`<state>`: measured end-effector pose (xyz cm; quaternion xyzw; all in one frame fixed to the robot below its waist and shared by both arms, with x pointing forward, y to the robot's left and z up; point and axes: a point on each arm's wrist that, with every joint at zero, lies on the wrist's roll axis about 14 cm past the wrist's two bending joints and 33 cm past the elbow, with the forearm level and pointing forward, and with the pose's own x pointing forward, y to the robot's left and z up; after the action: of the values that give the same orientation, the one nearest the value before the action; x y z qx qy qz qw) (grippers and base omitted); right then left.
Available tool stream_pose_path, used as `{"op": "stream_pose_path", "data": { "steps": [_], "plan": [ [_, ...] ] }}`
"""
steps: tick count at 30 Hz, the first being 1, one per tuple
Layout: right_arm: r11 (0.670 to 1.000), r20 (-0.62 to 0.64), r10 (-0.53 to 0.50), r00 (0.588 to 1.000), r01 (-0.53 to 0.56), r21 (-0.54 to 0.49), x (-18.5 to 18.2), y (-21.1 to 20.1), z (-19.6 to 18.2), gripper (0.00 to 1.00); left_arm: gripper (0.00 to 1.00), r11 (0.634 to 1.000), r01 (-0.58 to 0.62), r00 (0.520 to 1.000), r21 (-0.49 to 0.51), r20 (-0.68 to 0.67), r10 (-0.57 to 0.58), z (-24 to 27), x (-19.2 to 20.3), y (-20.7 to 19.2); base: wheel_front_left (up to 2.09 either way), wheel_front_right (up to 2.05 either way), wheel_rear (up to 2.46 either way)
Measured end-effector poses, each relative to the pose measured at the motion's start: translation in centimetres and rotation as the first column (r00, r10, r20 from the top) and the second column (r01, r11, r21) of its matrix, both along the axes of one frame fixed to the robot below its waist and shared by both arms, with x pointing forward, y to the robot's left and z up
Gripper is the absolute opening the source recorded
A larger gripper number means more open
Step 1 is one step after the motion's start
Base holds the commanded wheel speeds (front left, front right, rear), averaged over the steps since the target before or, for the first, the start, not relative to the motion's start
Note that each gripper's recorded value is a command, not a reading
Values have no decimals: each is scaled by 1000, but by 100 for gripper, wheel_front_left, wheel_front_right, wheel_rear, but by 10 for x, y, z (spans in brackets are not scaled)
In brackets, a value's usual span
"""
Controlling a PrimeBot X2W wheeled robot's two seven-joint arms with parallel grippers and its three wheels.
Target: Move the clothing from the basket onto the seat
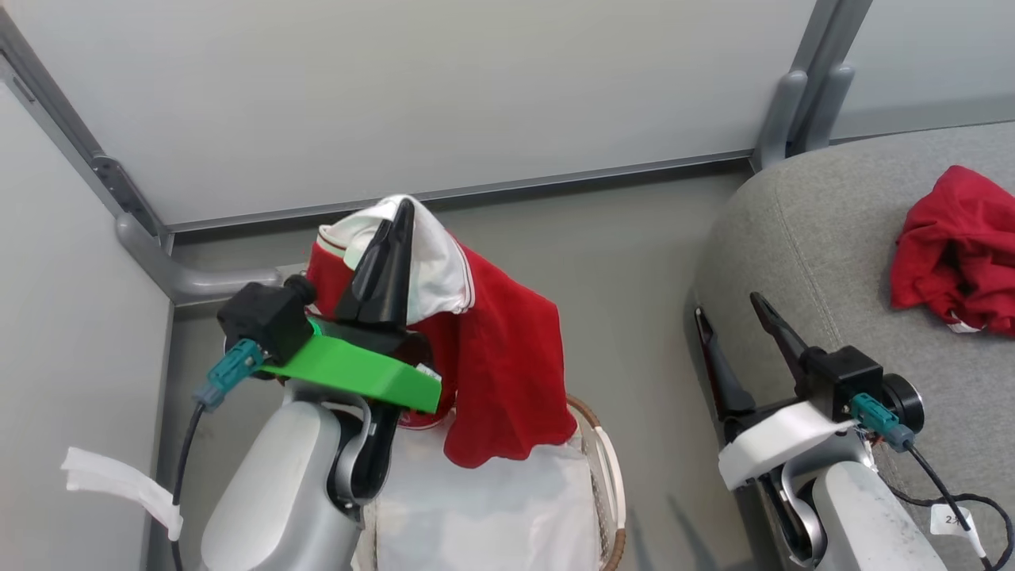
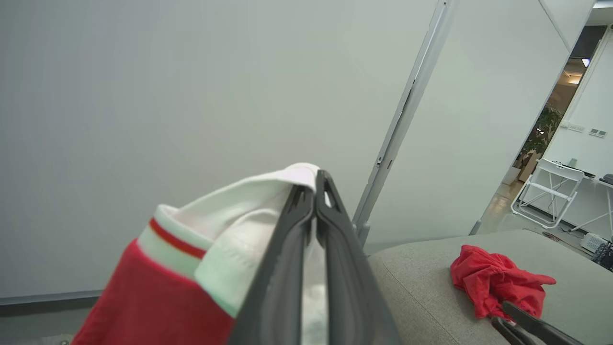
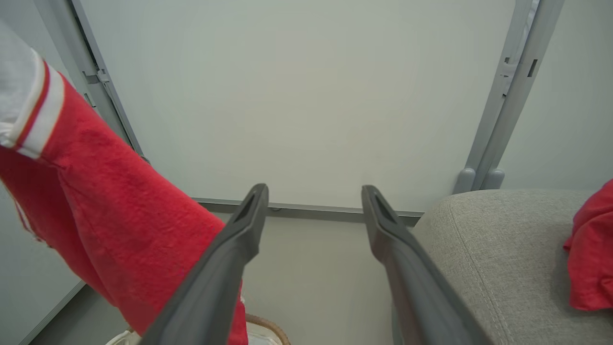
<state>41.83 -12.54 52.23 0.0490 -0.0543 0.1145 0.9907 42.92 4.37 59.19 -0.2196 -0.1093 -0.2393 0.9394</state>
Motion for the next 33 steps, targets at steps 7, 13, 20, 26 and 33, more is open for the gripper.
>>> {"op": "stream_pose_path", "data": {
  "steps": [7,13,20,26,33],
  "plan": [
    [998,-39,66,997,-66,-20,-10,19,-14,100,0,1000,-9,996,-10,91,10,32,-4,3,0,0,0],
    [971,-53,228,972,-231,-60,-20,65,-20,100,0,1000,-3,995,-11,104,4,36,-10,2,0,0,0],
    [884,63,465,883,-460,-87,-22,140,23,100,0,1000,-5,996,-8,91,6,31,-12,3,0,0,0],
    [831,138,555,821,-538,-140,-19,174,52,100,0,1000,-6,997,10,75,5,24,-12,3,0,0,0],
    [822,81,556,827,-532,-204,-6,184,34,100,0,1000,13,997,20,72,-14,22,-15,-2,0,0,0]
  ]
}}
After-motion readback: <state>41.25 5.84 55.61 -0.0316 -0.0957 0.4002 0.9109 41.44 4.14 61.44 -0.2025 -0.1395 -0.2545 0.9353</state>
